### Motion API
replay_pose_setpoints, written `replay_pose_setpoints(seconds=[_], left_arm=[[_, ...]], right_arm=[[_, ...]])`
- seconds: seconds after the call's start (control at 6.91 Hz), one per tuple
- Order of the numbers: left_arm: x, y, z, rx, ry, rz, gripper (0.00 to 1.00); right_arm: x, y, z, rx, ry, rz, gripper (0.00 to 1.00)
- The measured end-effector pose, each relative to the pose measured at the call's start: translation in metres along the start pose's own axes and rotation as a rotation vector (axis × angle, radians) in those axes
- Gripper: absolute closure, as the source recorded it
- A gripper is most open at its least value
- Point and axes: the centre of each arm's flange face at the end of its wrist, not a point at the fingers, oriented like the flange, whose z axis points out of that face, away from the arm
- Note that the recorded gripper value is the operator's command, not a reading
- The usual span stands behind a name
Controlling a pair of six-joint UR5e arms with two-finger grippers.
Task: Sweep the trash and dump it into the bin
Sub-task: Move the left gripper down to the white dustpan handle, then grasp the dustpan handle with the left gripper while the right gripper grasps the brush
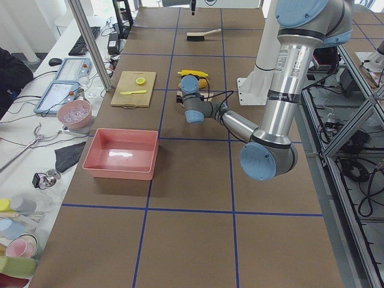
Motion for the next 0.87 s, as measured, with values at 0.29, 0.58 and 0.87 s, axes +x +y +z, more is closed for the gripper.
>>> replay_pose_setpoints(seconds=[0.29, 0.58, 0.87], left_arm=[[-0.007, 0.011, 0.007, -0.002, -0.005, -0.02, 0.05], [-0.014, 0.016, 0.021, -0.019, -0.003, -0.034, 0.03], [-0.019, 0.007, 0.031, -0.016, -0.001, -0.028, 0.03]], right_arm=[[-0.056, 0.031, 0.0, -0.02, 0.006, 0.012, 0.01], [-0.088, 0.053, 0.003, -0.049, -0.009, -0.001, 0.01], [-0.119, 0.068, 0.021, -0.09, -0.022, 0.009, 0.01]])
